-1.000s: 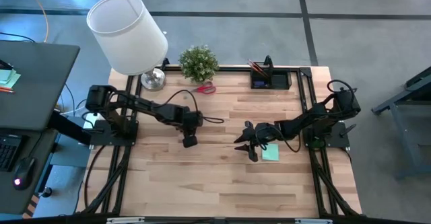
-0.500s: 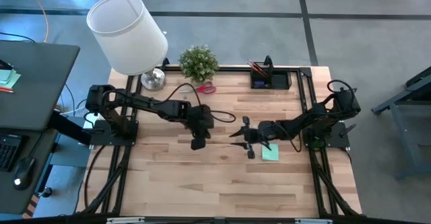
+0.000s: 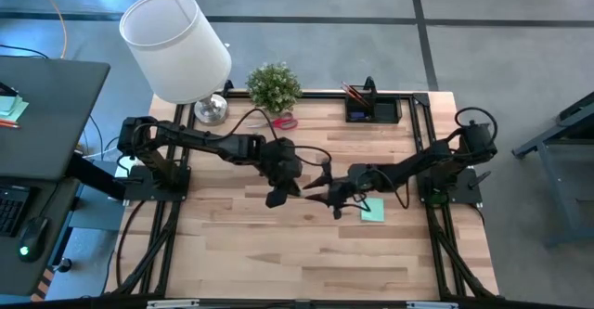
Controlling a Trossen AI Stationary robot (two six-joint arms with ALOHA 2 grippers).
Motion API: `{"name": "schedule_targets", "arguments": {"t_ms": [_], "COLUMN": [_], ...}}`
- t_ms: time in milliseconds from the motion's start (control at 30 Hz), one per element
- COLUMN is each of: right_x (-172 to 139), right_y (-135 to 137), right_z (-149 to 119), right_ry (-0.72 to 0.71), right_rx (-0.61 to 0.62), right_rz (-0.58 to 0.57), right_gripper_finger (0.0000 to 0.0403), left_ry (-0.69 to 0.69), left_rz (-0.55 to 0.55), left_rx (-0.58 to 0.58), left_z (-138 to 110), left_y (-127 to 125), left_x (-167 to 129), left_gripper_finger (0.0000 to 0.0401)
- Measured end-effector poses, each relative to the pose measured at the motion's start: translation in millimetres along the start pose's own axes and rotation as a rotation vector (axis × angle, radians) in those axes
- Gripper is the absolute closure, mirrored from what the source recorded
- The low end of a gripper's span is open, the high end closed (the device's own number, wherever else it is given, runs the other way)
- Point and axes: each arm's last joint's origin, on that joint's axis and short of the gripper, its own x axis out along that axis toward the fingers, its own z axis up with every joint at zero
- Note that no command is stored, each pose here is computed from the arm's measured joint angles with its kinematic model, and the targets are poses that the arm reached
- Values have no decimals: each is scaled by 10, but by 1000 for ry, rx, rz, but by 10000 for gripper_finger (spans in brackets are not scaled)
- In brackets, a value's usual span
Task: Pick and place office supplies into organizer
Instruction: Put the bottom light blue binder clip in the black desk organizer
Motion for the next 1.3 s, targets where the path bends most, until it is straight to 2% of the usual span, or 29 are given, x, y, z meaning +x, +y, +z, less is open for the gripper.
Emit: {"name": "schedule_targets", "arguments": {"t_ms": [167, 400, 900, 1300], "right_x": [77, 87, 86, 86], "right_y": [-44, -65, -25, -26], "right_z": [56, 65, 86, 78], "right_ry": [65, 90, 75, 90], "right_rx": [-5, -4, -9, -37], "right_rz": [31, -2, 31, 22], "right_gripper_finger": [265, 269, 337, 347], "left_ry": [0, -1, -7, -8], "left_rz": [0, 12, 17, 17], "left_rx": [0, -1, -3, -4], "left_z": [0, 1, 8, 9], "left_y": [0, 3, 3, 3], "left_x": [-1, -2, -3, -3], "left_gripper_finger": [363, 364, 366, 366]}}
